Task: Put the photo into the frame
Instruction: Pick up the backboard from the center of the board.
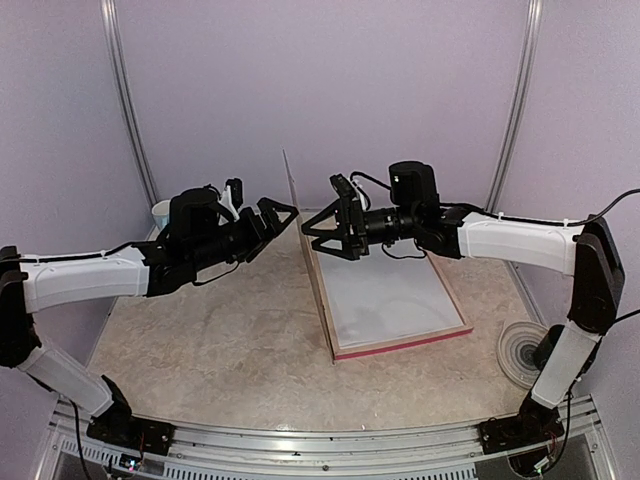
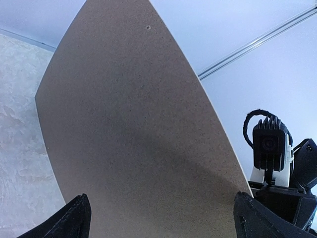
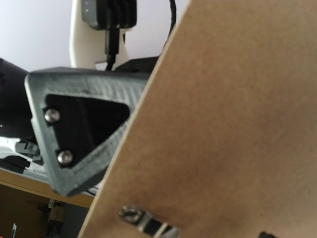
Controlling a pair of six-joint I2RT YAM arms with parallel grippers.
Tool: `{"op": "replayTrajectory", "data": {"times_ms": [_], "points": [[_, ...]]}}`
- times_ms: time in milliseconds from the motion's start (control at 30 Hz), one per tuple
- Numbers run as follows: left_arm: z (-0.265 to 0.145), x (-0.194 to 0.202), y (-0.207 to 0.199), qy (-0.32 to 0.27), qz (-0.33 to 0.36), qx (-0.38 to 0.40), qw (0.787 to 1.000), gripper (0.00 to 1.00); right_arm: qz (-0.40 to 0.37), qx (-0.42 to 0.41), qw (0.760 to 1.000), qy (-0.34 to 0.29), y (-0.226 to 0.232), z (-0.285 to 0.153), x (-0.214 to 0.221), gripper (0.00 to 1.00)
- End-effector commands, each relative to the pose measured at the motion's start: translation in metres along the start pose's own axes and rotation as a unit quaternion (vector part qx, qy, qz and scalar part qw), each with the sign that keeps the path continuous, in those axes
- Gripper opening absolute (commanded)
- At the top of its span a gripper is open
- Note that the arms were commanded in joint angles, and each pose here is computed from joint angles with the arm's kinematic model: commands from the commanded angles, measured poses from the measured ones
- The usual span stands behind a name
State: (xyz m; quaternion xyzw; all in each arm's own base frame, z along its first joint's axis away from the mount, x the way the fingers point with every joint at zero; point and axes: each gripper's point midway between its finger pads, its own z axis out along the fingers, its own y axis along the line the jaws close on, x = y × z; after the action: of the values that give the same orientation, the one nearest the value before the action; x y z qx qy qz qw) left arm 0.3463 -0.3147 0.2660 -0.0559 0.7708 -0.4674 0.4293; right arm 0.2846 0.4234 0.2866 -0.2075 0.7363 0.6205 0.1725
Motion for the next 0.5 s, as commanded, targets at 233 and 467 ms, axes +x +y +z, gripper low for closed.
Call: {"op": "replayTrajectory", "data": {"times_ms": [233,467], "points": [[-0.012,-0.025,-0.043,-0.028,-0.006,0.060,0.998,0.99,0.011,0.012,1.000,0.009,-0.012,-0.001,0.007,0.86],[-0.009,-0.032,-0.057,-0.031,-0.007,0.071,0.997,0.99,0.011,0.009,1.000,0.009,-0.013,0.000,0.007,0.86]]}}
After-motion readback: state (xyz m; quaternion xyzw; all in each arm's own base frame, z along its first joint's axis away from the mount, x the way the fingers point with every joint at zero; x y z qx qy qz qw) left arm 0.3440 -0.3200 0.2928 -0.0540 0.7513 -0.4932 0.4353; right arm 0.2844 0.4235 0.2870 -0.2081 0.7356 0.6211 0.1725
